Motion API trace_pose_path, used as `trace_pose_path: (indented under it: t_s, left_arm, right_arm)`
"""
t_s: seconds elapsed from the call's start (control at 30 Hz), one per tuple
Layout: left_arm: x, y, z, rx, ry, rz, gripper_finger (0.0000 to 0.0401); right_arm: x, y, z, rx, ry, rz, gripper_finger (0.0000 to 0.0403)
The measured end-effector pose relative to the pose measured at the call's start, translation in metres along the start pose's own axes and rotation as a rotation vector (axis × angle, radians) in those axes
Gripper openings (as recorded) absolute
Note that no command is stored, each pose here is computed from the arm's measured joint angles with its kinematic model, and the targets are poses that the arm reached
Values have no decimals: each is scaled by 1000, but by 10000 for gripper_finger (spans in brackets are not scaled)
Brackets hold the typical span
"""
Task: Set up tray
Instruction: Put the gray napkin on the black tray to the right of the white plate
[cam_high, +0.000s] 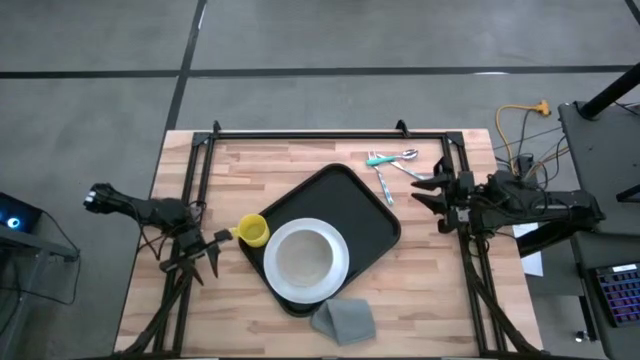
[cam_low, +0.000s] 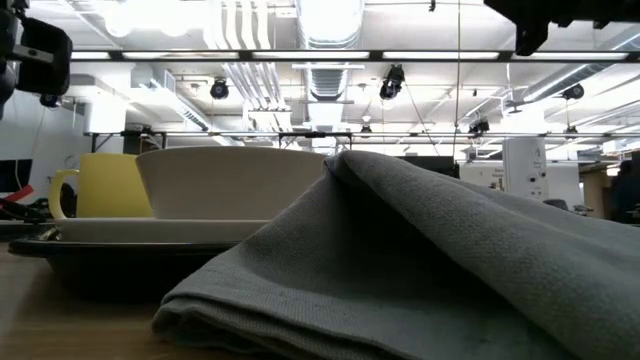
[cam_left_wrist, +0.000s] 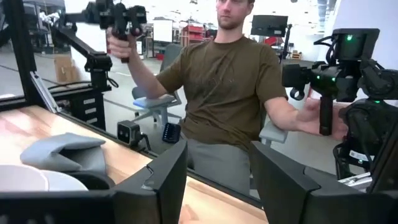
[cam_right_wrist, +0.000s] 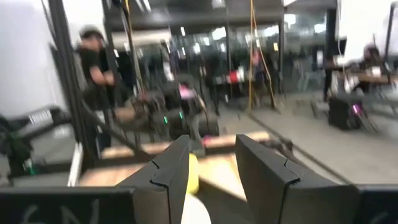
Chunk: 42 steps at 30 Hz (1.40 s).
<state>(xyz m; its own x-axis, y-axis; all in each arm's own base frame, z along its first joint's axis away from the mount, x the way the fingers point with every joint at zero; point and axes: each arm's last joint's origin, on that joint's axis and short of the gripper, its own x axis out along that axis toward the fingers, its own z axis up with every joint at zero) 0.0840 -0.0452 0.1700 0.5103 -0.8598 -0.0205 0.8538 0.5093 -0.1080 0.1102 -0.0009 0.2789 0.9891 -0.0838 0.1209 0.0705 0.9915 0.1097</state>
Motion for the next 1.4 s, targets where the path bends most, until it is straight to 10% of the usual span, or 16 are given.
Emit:
trace_pose_path:
  t_s: [0.9,1.4]
  left_arm:
    - [10,12,-18,-164,178,16,159]
    - [4,3,2,79,-8,-17,159]
  right_arm:
    - [12,2,79,-94,484,-314,123]
    - [19,5,103,-96,639,-346,123]
